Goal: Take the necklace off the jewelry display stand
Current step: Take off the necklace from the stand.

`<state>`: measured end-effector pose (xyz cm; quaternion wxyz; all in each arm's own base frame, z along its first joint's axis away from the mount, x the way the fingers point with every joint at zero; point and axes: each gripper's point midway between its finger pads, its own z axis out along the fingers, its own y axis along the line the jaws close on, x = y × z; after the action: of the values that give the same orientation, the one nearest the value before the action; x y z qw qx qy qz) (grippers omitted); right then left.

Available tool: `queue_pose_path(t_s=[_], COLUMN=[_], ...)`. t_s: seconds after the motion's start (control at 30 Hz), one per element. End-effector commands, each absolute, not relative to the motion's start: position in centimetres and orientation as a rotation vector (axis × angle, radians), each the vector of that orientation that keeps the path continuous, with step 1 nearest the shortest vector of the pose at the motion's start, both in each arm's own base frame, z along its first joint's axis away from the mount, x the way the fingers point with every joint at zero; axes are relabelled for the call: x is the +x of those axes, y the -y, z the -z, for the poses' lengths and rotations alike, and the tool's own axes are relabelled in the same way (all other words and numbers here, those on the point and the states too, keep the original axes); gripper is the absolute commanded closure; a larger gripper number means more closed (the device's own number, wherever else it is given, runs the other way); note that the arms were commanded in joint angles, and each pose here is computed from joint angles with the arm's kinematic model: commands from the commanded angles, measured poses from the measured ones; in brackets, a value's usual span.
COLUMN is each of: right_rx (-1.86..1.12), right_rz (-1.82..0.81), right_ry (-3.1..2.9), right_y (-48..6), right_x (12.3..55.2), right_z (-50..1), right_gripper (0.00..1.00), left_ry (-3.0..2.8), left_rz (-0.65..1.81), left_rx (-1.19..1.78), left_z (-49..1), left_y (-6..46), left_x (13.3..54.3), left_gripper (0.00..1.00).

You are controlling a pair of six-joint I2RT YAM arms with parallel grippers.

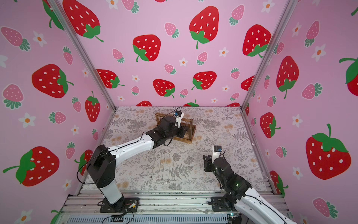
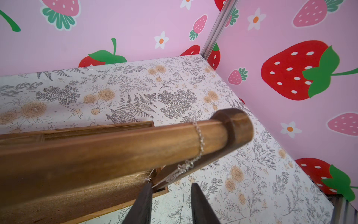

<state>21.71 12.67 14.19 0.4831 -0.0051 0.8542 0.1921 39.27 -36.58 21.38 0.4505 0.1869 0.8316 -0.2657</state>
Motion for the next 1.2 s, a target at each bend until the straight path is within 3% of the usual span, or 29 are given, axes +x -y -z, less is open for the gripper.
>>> queue_pose_path(t_s=[0.0,0.47,0.8,1.17], right_rx=[0.002,-0.009,-0.009,-0.008], right_rz=[-0.453,-0.457,-0.453,-0.443], right_ry=[-2.083,-2.094,-2.094,-2.093], right_y=[-12.5,-12.8,-12.8,-12.6], right_x=[21.9,22.0,22.0,22.0], right_z=[-14.0,-13.8,-13.7,-13.7], right_gripper=[0.66,0.66,0.66,0.66], left_ry=[-1.939,-1.922,-1.908,-1.917], left_rz=[0.651,0.678,0.697,0.652], left_rx=[0.436,0.417,0.419,0.418], left_z=[-25.2,-26.0,-26.9,-27.4], left_y=[36.9,37.0,37.2,35.7], left_x=[40.8,41.9,41.9,41.6], left_gripper=[0.66,0.74,1.0,1.0])
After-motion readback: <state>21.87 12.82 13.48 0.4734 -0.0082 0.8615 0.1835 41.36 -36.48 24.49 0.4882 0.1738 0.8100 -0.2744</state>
